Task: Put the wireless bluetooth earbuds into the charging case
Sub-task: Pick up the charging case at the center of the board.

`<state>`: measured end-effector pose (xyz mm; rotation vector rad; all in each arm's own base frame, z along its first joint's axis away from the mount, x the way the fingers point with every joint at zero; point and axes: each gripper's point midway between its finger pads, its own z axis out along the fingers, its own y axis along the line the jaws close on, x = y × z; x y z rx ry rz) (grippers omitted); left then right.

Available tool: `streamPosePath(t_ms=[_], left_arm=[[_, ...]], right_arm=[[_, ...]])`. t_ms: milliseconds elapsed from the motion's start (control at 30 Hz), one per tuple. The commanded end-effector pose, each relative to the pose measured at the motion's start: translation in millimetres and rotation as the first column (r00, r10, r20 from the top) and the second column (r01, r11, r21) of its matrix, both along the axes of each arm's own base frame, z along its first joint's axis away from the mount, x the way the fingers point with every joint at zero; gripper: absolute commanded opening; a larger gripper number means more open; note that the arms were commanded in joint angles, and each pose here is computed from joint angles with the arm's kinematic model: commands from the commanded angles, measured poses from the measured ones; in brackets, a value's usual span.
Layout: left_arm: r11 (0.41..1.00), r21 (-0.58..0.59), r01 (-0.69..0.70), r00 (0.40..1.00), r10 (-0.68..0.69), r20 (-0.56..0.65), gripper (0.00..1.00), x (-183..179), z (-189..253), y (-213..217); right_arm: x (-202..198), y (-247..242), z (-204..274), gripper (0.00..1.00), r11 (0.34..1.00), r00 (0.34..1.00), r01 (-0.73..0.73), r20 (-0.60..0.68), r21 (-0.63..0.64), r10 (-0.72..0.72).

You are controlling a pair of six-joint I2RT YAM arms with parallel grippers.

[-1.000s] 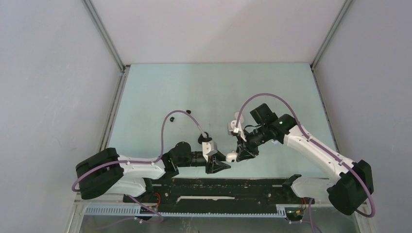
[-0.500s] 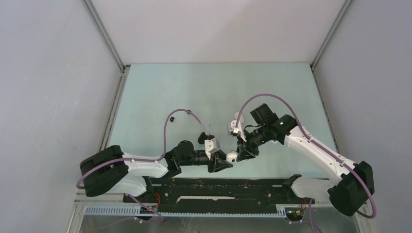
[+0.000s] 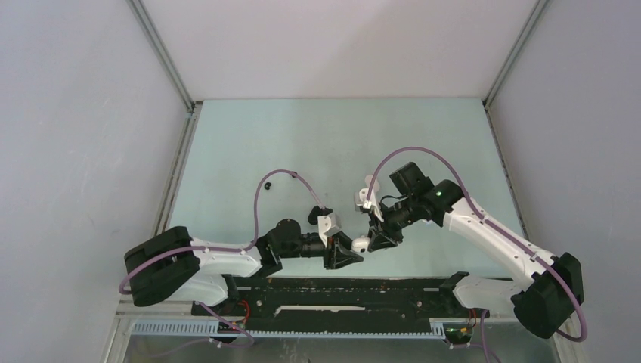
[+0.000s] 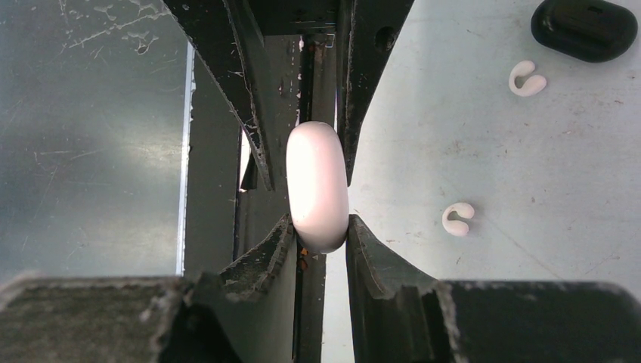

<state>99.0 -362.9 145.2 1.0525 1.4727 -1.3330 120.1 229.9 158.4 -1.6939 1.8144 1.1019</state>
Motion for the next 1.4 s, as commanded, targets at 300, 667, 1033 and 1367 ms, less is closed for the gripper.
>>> streamPosePath(t_ms=[300,667,1033,1367], left_arm=[[0.993,-0.115,0.016,1.000,-0.018,-0.022,0.42,1.5,38.4,-12.2],[0.993,-0.113,0.025,0.999,-0.029,-0.035,0.35,1.8,38.6,-16.1],[0.998,-0.069,0.017,1.000,-0.017,0.002,0.05,6.3,22.3,-16.1],[0.994,-0.074,-0.080,0.981,0.092,0.170,0.00,25.8,27.7,-4.0]], right_arm=[[6.2,2.5,7.4,0.10,0.999,0.997,0.007,0.073,0.033,-0.010],[4.9,1.4,6.7,0.12,0.999,0.997,0.008,0.074,0.033,-0.010],[3.8,1.3,6.5,0.25,0.999,0.999,0.007,0.051,0.040,-0.009],[11.2,-4.0,39.2,0.59,0.986,0.995,0.076,0.049,0.149,-0.085]])
